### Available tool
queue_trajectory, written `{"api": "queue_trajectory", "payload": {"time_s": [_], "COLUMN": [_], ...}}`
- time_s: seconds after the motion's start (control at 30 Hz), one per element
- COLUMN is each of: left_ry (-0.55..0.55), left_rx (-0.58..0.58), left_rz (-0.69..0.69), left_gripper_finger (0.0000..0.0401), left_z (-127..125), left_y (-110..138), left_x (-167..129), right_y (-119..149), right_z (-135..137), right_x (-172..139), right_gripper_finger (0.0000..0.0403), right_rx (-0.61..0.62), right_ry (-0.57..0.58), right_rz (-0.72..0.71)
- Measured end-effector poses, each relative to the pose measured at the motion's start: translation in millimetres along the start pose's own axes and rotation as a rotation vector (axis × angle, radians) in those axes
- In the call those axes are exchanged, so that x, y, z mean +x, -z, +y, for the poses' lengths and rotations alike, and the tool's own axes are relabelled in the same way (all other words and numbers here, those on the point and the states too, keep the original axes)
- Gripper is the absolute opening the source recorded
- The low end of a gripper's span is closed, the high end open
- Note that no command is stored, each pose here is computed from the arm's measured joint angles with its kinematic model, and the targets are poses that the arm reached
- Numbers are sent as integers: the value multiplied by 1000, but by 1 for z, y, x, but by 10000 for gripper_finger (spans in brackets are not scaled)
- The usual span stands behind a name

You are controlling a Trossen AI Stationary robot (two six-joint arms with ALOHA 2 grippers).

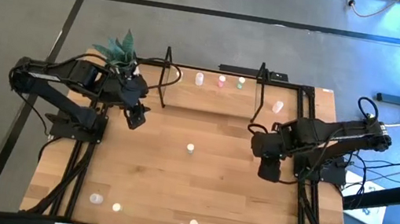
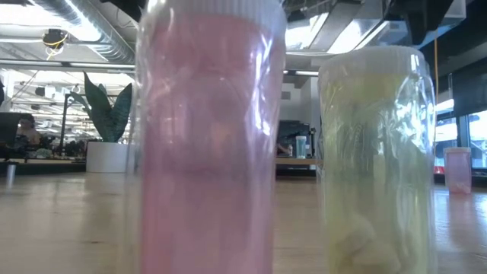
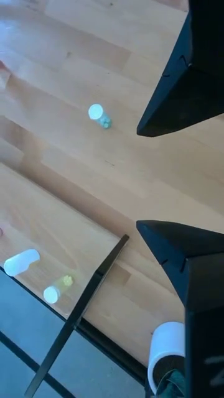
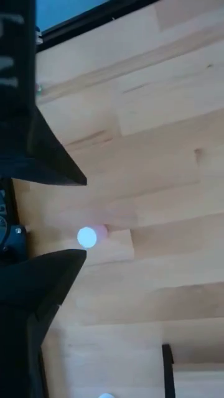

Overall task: Pick and place medicine bottles onto shelf by color
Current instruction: Put the top pink pill bottle on the shelf aligned with the other pink pill bottle

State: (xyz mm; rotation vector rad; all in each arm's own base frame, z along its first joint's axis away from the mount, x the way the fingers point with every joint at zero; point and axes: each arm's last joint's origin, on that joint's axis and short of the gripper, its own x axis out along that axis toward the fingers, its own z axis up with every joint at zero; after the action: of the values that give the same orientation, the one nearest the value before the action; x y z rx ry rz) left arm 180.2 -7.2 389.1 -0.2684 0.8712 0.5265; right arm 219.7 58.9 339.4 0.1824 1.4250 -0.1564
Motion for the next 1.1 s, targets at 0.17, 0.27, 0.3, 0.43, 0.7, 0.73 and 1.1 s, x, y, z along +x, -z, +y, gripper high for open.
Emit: {"api": "queue_trajectory", "payload": {"time_s": [0.17,0.27,0.3,0.43,0.7,0.73,1.1], "left_ry": [22,47,56,73,78,78,83], "left_rx": [78,127,131,131,133,132,122], "left_rz": [-17,-46,-56,-73,-76,-77,-76], "left_gripper_finger": [226,226,226,226,226,226,226], "left_z": [-4,-8,-9,-12,-13,-13,-13], "left_y": [0,-2,-2,-3,-3,-3,-3], "left_x": [-1,-2,-3,-4,-4,-4,-4], "right_y": [0,1,1,6,18,19,37], "right_z": [0,0,0,-1,-6,-7,-15], "right_x": [0,2,5,27,73,77,100], "right_gripper_finger": [179,179,179,179,179,179,179], "right_rx": [-62,-101,-114,-122,-102,-109,-128], "right_ry": [-3,-14,-14,12,56,48,44], "right_rz": [2,18,29,96,144,127,104]}}
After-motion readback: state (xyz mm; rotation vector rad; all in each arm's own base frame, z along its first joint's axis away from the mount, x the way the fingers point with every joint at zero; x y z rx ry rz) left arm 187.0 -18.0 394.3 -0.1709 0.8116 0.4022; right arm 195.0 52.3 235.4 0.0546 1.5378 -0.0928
